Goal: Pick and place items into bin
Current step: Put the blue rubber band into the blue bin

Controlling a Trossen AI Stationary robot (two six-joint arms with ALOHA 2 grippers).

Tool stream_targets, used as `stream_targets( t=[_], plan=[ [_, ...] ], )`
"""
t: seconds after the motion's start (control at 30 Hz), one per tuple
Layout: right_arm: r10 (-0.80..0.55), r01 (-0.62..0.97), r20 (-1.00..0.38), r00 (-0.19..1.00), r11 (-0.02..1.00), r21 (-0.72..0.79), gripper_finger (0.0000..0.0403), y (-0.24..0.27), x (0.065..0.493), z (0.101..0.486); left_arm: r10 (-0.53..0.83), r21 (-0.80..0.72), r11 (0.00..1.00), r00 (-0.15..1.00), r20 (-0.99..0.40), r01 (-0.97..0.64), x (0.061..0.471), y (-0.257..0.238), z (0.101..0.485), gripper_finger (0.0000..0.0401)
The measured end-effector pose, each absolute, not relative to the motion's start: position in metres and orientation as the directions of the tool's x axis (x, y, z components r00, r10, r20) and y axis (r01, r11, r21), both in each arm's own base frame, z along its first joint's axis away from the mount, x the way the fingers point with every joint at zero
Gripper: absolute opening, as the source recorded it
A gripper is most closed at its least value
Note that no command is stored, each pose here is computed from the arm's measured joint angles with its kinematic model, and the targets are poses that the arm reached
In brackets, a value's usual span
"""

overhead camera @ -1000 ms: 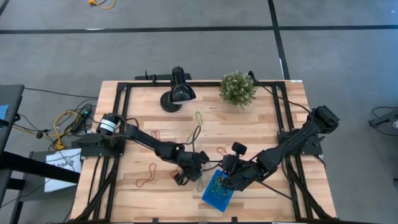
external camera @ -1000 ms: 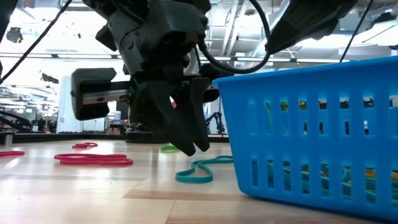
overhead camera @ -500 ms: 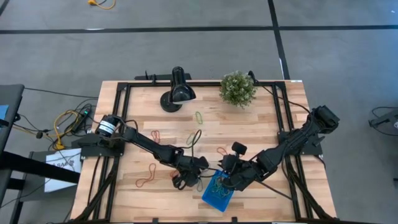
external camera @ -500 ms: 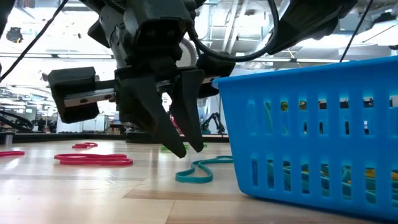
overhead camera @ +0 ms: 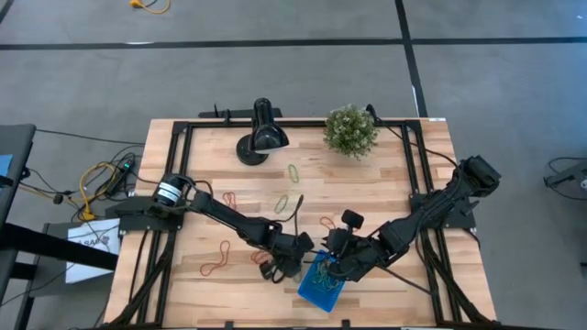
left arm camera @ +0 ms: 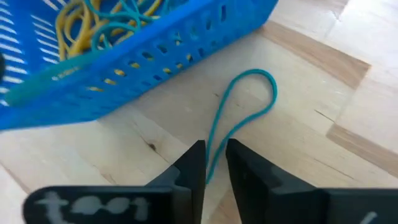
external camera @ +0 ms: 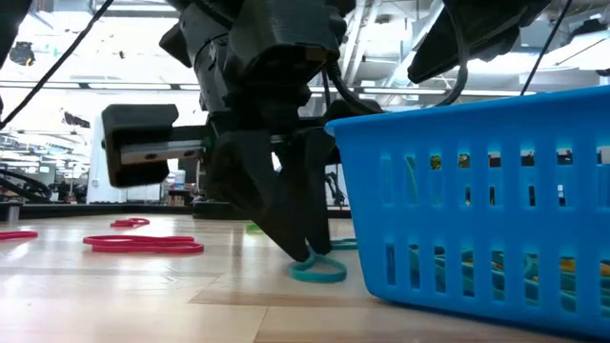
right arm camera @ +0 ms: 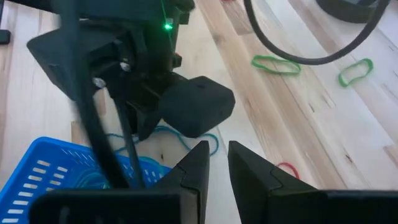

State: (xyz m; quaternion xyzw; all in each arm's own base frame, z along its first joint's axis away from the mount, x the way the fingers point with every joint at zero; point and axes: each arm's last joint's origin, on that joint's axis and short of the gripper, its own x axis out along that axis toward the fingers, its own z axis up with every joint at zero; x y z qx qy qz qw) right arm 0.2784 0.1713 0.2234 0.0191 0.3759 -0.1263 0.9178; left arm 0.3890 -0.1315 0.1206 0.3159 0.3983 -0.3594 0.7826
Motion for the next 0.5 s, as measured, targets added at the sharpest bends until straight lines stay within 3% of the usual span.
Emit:
stream_targets(
  t=[0.23, 0.5],
  plan=[
    [-0.217, 0.246, -0.695, 0.685, 0.967, -0.059, 0.0054, 0.1713, 0.2784, 0.2234, -0.313, 0.171, 0.543, 0.388, -0.867, 0.822, 0.3876, -0.1314, 0.1218, 0.0006],
    [-0.216, 0.245, -0.695, 0.686, 0.968, -0.058, 0.0054, 0.1714, 0.2785, 0.2235, -0.313, 0.187, 0.544, 0.405, -0.859, 0.818, 0.3882, -0.1314, 0.1247, 0.0000]
  ],
)
